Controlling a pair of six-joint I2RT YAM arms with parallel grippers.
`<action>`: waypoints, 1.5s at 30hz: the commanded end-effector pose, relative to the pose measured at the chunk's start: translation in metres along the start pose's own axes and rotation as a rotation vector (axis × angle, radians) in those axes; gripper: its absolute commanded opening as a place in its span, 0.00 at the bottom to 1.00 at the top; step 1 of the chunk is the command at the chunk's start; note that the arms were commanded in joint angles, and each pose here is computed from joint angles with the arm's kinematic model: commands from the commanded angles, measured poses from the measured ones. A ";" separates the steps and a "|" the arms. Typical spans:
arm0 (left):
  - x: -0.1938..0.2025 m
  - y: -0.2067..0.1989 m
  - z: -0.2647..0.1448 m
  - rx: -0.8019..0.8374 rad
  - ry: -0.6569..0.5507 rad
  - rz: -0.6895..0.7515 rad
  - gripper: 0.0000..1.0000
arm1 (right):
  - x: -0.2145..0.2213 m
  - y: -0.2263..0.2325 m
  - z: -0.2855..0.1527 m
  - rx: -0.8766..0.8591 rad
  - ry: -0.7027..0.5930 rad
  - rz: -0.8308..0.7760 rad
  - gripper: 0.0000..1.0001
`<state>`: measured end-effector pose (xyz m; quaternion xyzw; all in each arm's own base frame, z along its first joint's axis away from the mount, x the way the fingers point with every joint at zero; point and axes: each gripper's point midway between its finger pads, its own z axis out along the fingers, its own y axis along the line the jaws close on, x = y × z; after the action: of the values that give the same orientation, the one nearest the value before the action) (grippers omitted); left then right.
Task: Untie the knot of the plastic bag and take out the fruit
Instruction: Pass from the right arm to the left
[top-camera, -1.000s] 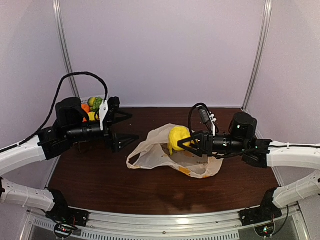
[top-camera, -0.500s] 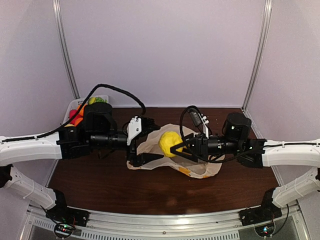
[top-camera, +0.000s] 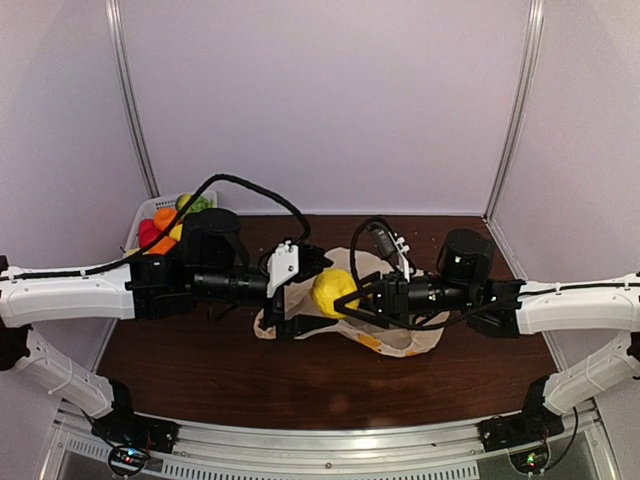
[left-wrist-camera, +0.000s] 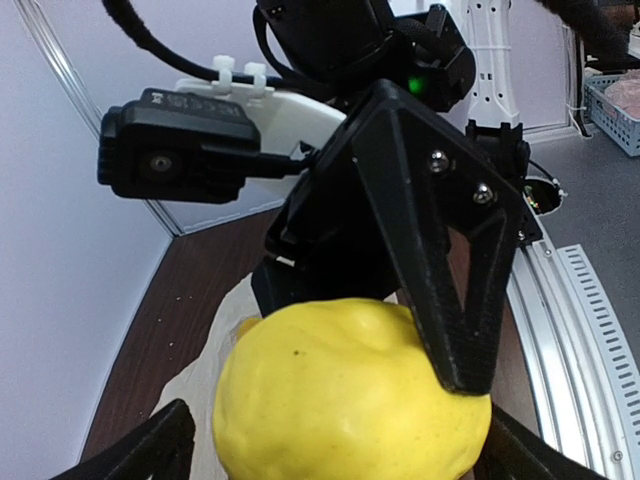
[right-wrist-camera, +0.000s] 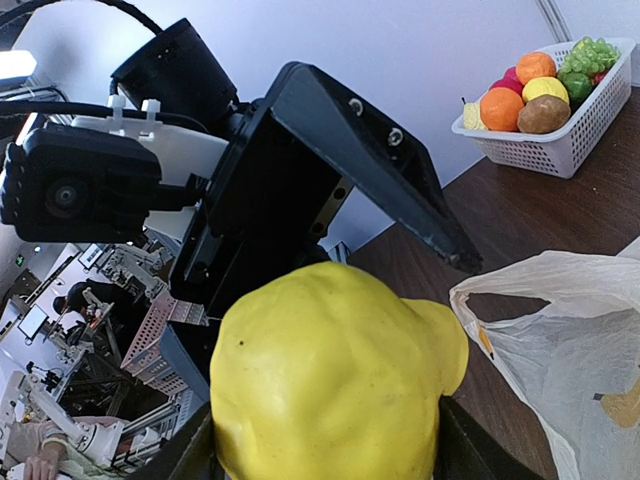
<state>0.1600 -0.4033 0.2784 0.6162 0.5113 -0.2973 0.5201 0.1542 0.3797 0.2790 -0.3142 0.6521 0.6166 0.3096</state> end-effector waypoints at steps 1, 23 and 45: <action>-0.017 0.005 0.002 -0.014 -0.048 -0.001 0.97 | -0.005 0.010 0.006 -0.041 0.000 -0.011 0.60; -0.010 -0.002 0.004 0.030 -0.018 -0.014 0.68 | -0.002 -0.005 0.006 0.031 -0.008 -0.012 0.73; 0.041 0.067 -0.011 -0.158 0.225 -0.151 0.42 | -0.041 -0.023 -0.067 0.291 -0.208 -0.080 1.00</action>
<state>0.1819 -0.3940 0.2568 0.6085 0.5777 -0.2670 0.4739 0.1858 0.3360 0.3026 -0.2531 0.6695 0.5665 0.4084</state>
